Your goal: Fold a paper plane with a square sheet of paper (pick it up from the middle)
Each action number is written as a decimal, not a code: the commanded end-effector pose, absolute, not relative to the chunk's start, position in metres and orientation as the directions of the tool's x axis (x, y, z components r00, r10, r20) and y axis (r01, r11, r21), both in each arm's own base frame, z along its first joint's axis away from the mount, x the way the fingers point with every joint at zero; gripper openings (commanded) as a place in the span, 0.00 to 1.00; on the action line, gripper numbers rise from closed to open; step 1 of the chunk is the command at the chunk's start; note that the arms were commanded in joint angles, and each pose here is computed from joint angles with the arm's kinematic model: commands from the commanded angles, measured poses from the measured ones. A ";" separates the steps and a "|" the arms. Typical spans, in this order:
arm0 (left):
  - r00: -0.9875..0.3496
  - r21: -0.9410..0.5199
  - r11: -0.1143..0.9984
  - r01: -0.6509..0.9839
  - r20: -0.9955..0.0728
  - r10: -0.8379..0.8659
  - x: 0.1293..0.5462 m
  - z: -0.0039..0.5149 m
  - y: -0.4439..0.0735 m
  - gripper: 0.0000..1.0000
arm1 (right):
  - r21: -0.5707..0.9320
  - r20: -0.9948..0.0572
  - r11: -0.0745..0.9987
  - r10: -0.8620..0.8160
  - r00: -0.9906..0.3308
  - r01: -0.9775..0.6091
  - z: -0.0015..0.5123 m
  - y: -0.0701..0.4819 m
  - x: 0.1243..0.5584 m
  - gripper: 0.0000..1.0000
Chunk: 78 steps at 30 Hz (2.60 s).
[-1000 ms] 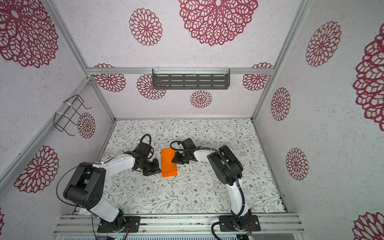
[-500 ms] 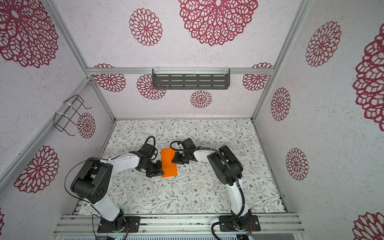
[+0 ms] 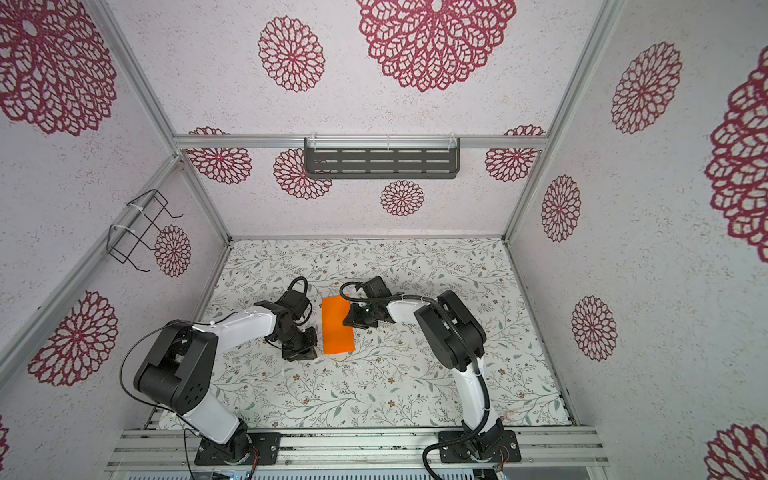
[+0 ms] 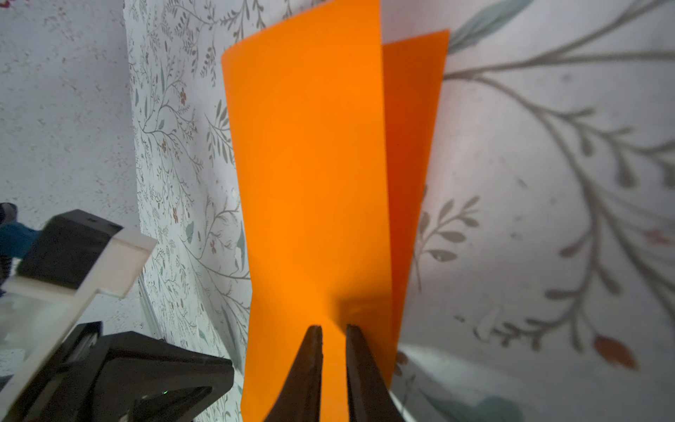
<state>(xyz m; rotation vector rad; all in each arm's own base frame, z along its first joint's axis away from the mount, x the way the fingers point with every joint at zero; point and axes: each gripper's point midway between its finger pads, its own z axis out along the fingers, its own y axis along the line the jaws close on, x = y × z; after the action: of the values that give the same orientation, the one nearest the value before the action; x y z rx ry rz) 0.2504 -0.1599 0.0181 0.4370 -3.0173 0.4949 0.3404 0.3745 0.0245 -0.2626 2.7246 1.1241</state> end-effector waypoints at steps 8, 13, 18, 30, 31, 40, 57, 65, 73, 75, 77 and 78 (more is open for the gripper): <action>-0.915 -0.495 0.786 -0.369 0.045 -0.401 0.295 0.034 -0.191 0.39 | 0.633 -0.239 0.738 -0.101 -0.966 -0.234 0.029 0.365 0.339 0.27; -0.907 -0.473 0.783 -0.404 0.093 -0.411 0.292 0.022 -0.192 0.45 | 0.699 -0.312 0.651 -0.093 -0.945 -0.295 0.073 0.382 0.348 0.36; -0.911 -0.486 0.777 -0.399 0.116 -0.395 0.293 0.019 -0.199 0.48 | 0.715 -0.380 0.624 -0.034 -0.924 -0.317 0.108 0.377 0.357 0.43; -0.967 -0.586 0.770 -0.254 0.129 -0.220 0.312 0.031 -0.260 0.52 | 0.648 -0.488 0.735 0.198 -0.850 -0.200 0.134 0.301 0.380 0.43; -0.969 -0.589 0.770 -0.245 0.126 -0.213 0.316 0.030 -0.265 0.53 | 0.641 -0.494 0.744 0.214 -0.843 -0.186 0.135 0.294 0.381 0.43; -0.976 -0.583 0.785 -0.211 0.082 -0.202 0.332 0.044 -0.257 0.56 | 0.602 -0.549 0.786 0.281 -0.787 -0.139 0.156 0.259 0.375 0.43; -0.957 -0.601 0.780 -0.173 -0.084 -0.277 0.395 0.043 -0.219 0.24 | 0.571 -0.569 0.746 0.059 -0.820 -0.343 0.160 0.354 0.334 0.28; -0.958 -0.589 0.784 -0.197 -0.055 -0.282 0.403 0.021 -0.222 0.21 | 0.570 -0.448 0.776 0.019 -0.894 -0.269 0.112 0.372 0.337 0.25; -0.962 -0.591 0.783 -0.191 -0.048 -0.270 0.400 0.019 -0.222 0.19 | 0.584 -0.307 0.792 0.010 -0.952 -0.180 0.068 0.379 0.337 0.19; -0.962 -0.602 0.778 -0.181 -0.055 -0.267 0.400 0.023 -0.224 0.18 | 0.592 -0.282 0.788 0.005 -0.959 -0.170 0.061 0.381 0.336 0.19; -0.963 -0.610 0.774 -0.171 -0.061 -0.262 0.401 0.027 -0.225 0.18 | 0.598 -0.257 0.784 -0.006 -0.966 -0.164 0.056 0.383 0.334 0.18; -0.964 -0.611 0.773 -0.168 -0.064 -0.259 0.401 0.028 -0.225 0.18 | 0.596 -0.247 0.787 -0.012 -0.969 -0.161 0.053 0.383 0.333 0.18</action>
<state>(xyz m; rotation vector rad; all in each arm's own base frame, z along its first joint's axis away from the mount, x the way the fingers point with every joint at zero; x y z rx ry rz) 0.3921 -0.2225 0.0155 0.4136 -3.0661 0.9833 0.3340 0.3778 0.0441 -0.1554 2.7256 0.8902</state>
